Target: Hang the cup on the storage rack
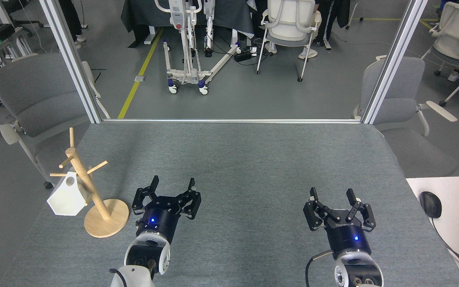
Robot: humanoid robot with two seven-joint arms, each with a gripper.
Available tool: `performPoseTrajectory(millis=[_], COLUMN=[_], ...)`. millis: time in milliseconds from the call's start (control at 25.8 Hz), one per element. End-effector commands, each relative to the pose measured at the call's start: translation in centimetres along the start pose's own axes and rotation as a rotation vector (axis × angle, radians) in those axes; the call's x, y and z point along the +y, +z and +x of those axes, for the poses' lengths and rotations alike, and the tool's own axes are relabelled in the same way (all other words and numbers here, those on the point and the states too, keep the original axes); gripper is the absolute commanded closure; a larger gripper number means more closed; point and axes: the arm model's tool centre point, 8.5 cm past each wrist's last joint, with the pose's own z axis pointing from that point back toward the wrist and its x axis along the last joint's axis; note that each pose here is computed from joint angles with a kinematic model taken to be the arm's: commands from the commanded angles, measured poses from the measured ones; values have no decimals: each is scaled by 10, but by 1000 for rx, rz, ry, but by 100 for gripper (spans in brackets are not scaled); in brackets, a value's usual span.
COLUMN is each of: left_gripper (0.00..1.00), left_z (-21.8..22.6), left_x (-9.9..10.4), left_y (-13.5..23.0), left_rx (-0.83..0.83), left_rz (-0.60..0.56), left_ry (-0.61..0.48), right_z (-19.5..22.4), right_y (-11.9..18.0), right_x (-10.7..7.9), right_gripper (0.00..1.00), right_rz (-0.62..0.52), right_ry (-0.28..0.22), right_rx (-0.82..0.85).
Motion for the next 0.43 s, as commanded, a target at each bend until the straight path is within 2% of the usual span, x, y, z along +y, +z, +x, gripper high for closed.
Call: performPoseTrajectory(millis=[0, 387], left_gripper=[1, 1], left_z=[-1, -2], left_x=[3, -1], left_y=[19, 20], left_rx=[-2, 2], left_rz=[19, 22], left_ry=[19, 17], right_z=[1, 2], right_y=[1, 2], right_x=[3, 5], right_gripper=[0, 0], right_rz=[3, 7], right_ry=[-4, -8], right_rx=[-2, -1])
